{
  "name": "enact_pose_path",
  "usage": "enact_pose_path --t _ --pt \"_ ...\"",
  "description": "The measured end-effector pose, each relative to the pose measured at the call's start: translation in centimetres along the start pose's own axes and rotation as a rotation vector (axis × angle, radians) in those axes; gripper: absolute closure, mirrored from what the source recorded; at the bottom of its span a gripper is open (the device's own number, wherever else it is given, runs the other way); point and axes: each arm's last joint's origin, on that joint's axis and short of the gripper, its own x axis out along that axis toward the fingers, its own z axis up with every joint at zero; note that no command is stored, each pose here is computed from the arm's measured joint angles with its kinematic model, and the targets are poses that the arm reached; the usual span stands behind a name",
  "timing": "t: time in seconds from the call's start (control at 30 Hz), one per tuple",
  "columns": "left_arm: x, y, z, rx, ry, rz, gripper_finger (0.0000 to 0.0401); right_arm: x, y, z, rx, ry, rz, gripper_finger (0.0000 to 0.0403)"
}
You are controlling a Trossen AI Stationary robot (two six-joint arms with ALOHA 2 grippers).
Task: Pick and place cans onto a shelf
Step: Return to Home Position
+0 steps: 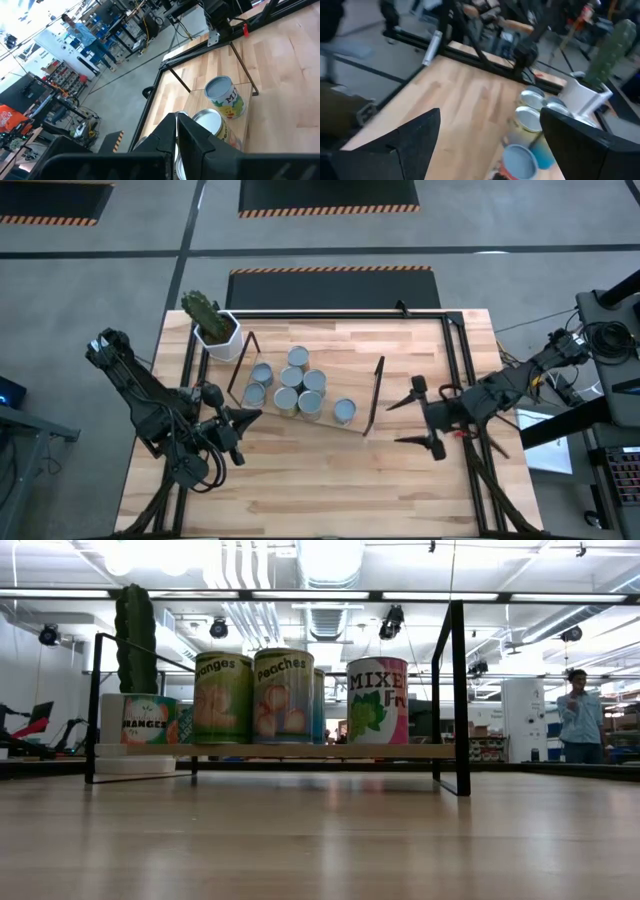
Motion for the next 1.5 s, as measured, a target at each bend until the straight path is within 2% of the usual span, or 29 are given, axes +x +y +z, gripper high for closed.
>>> enact_pose_path --t 0.13,0.3,0.63,1.07,1.5 --pt "0.0 0.0 0.0 -0.002 0.000 0.000 0.0401 -1.1 0.0 -1.9 -0.010 -0.064 0.012 0.0075" --pt "0.1 -0.2 -0.3 0.009 0.004 0.000 0.0401 -2.0 0.0 -3.7 -0.016 -0.070 0.005 0.0076" --pt "0.1 -0.3 -0.5 0.015 0.006 0.001 0.0401 -2.9 0.0 -5.9 -0.008 -0.074 0.002 0.0076" --pt "0.1 -0.3 -0.5 0.015 0.006 0.000 0.0401 -3.4 0.1 -7.7 -0.029 -0.108 -0.005 0.0076" --pt "0.2 -0.6 -0.6 0.022 0.011 0.001 0.0401 -6.0 -0.7 -7.5 -0.036 -0.196 -0.025 0.0076"
